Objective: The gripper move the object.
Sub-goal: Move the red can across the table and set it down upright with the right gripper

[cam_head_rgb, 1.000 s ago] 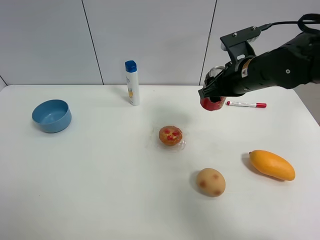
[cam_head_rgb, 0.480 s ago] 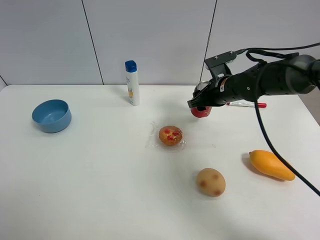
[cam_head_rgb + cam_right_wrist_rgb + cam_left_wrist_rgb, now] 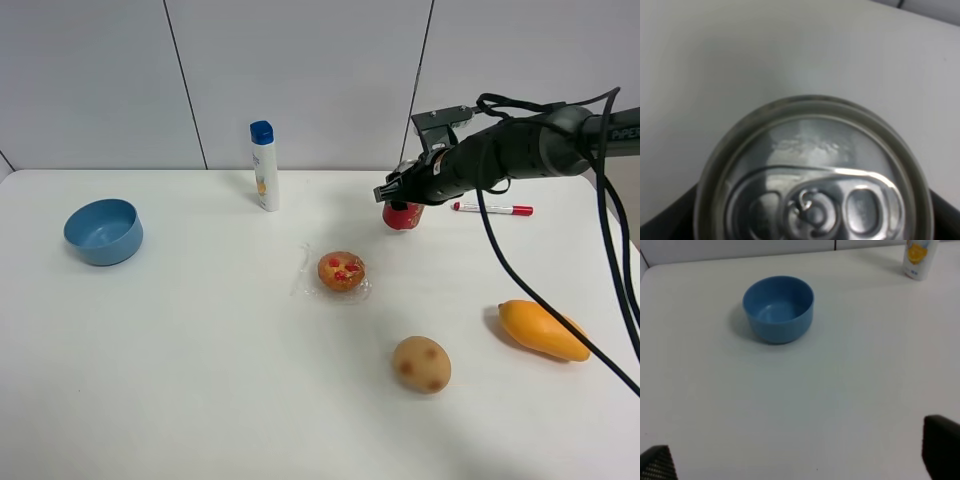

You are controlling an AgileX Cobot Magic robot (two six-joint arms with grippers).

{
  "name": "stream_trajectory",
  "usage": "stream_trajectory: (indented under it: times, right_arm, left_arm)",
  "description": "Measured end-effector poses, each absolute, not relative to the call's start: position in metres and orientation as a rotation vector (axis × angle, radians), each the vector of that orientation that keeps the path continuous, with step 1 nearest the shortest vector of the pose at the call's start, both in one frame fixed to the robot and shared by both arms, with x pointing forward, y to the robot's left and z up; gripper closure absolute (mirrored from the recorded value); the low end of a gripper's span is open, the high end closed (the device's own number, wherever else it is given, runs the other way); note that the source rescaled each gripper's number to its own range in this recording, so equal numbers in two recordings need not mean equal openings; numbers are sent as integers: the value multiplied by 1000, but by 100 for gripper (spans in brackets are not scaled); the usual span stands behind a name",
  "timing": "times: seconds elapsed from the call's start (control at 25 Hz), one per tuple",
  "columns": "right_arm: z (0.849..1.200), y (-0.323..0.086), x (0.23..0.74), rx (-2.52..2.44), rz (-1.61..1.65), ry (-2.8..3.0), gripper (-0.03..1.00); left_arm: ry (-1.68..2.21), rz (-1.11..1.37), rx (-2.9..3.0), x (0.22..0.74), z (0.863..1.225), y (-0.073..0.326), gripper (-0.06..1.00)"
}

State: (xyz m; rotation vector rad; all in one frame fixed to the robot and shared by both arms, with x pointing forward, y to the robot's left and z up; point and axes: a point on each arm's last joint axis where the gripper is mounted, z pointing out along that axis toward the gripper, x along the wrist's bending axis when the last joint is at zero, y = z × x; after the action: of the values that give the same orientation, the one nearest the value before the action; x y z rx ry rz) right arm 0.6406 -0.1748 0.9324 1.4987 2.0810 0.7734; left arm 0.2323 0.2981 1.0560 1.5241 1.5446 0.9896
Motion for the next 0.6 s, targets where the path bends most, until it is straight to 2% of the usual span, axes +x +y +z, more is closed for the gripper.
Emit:
stream_trajectory:
  times: [0.6]
  right_arm:
    - [912, -177, 648, 1526, 759, 2085, 96]
  left_arm:
    - [1545, 990, 1524, 232, 1056, 298, -6]
